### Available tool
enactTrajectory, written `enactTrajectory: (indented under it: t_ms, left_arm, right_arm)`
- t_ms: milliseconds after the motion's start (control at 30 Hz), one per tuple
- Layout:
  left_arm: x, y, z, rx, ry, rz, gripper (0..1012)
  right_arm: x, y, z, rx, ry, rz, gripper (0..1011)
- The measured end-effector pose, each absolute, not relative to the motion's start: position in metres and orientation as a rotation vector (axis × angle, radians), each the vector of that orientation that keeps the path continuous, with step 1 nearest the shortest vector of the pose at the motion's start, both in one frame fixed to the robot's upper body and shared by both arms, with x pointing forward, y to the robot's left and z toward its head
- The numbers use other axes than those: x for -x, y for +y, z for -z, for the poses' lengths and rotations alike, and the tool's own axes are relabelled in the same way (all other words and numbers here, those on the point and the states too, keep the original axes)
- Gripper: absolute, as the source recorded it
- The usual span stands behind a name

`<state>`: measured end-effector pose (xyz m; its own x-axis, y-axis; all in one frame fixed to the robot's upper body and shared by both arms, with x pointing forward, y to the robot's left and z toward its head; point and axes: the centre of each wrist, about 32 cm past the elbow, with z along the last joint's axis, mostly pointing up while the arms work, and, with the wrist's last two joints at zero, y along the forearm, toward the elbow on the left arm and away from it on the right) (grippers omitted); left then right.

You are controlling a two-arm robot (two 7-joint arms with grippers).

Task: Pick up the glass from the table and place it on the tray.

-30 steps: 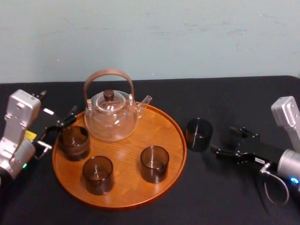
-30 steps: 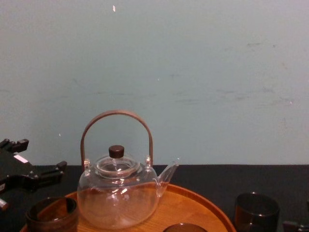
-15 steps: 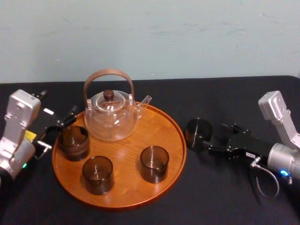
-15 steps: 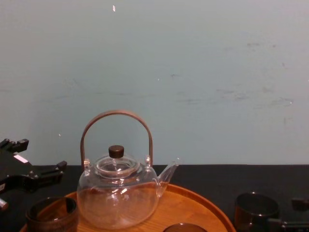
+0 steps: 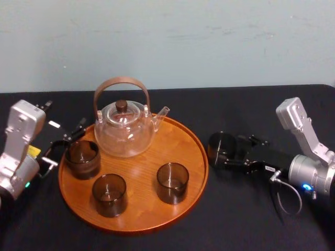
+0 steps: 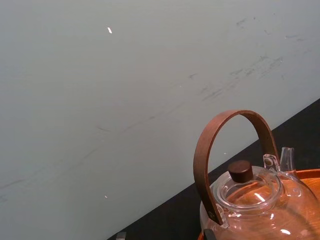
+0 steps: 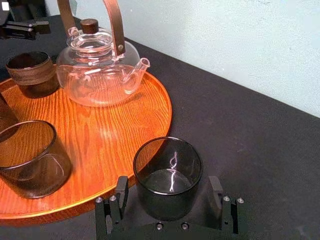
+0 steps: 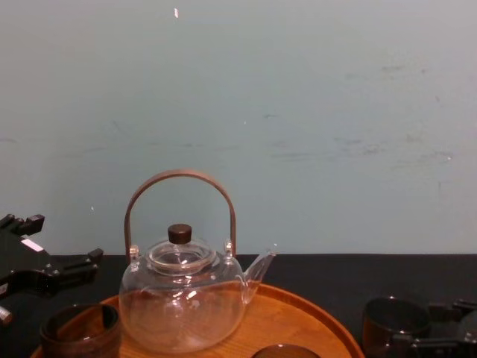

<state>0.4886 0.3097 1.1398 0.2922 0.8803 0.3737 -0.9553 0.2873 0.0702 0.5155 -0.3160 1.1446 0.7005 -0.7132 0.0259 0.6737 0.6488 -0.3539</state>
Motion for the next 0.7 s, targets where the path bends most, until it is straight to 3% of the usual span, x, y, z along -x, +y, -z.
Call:
enactTrajectory:
  t_ms: [700]
  left_arm:
    - [-0.489, 0.31, -1.14, -0.305, -0.285, -1.248, 1001]
  right_arm:
    - [-0.537, -0.305, -1.141, 0.363, 0.13, 0.778, 1002]
